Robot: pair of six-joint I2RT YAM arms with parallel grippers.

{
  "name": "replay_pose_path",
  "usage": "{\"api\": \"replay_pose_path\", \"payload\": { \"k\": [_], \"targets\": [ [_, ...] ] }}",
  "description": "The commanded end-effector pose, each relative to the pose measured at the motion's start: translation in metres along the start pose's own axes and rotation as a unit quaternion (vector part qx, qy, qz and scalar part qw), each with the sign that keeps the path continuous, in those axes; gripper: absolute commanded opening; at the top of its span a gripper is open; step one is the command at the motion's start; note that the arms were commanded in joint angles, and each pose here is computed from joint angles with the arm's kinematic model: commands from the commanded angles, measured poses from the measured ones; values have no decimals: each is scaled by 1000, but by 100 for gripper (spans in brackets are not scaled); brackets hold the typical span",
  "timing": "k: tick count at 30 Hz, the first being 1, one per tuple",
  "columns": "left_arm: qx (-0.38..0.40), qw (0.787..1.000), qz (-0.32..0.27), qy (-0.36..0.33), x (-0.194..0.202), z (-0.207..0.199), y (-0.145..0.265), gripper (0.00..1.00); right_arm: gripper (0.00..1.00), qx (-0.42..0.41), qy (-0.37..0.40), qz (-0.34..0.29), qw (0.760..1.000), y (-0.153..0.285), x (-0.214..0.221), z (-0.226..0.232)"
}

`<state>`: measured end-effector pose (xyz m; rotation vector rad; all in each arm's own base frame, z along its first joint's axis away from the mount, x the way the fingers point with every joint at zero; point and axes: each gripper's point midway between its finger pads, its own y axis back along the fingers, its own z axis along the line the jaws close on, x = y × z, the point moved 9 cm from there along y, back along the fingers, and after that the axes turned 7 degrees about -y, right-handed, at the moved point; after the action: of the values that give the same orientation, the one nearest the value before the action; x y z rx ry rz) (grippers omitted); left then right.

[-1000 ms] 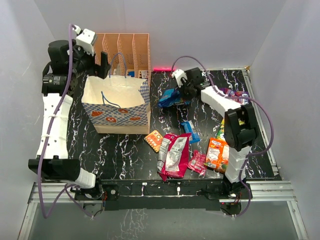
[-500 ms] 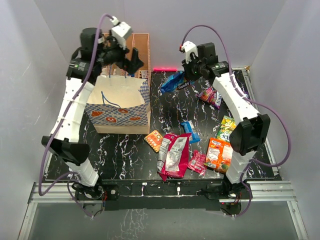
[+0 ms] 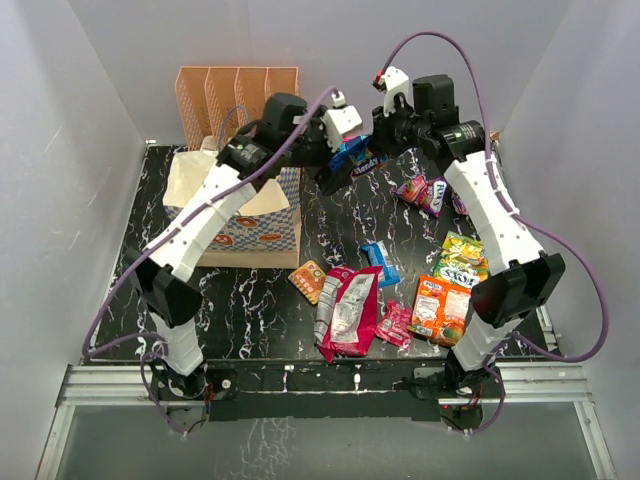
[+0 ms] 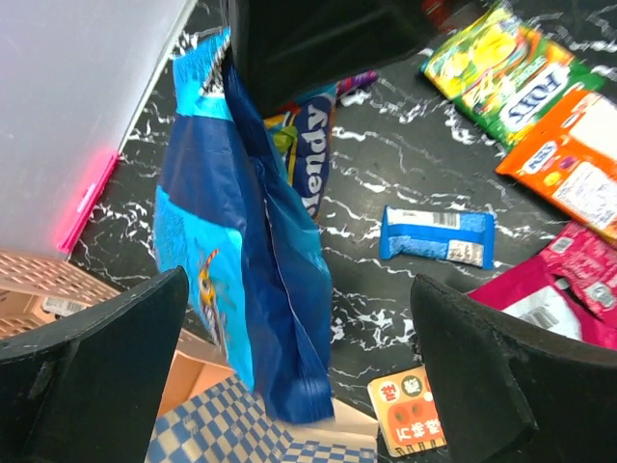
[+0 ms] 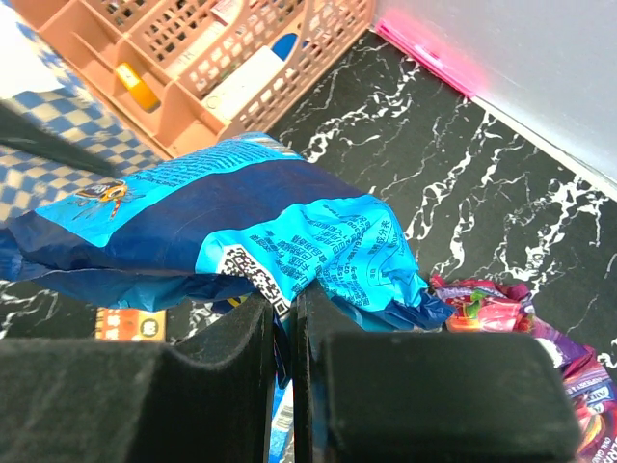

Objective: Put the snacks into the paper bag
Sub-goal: Place the snack in the paper bag.

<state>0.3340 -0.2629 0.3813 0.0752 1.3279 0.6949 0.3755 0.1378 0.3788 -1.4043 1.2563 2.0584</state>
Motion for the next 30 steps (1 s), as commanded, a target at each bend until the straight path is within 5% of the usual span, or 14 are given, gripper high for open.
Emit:
{"api": "replay_pose_path", "payload": {
  "k": [1,10,25,30],
  "targets": [
    [-52,997,24,-44,7,6,-24,98,8,-59,29,-133,989,50,-48,28],
    [-20,998,42,-45,20,-3,-46,84,8,-78,28,-114,990,48,-32,31],
    [-24,998,31,-52,12,-2,-40,15,8,-79,19,-91,993,33,-17,22],
    [-29,998,22,-52,4,-1,-35,0,10,-79,15,-89,993,34,-14,20]
  ]
}}
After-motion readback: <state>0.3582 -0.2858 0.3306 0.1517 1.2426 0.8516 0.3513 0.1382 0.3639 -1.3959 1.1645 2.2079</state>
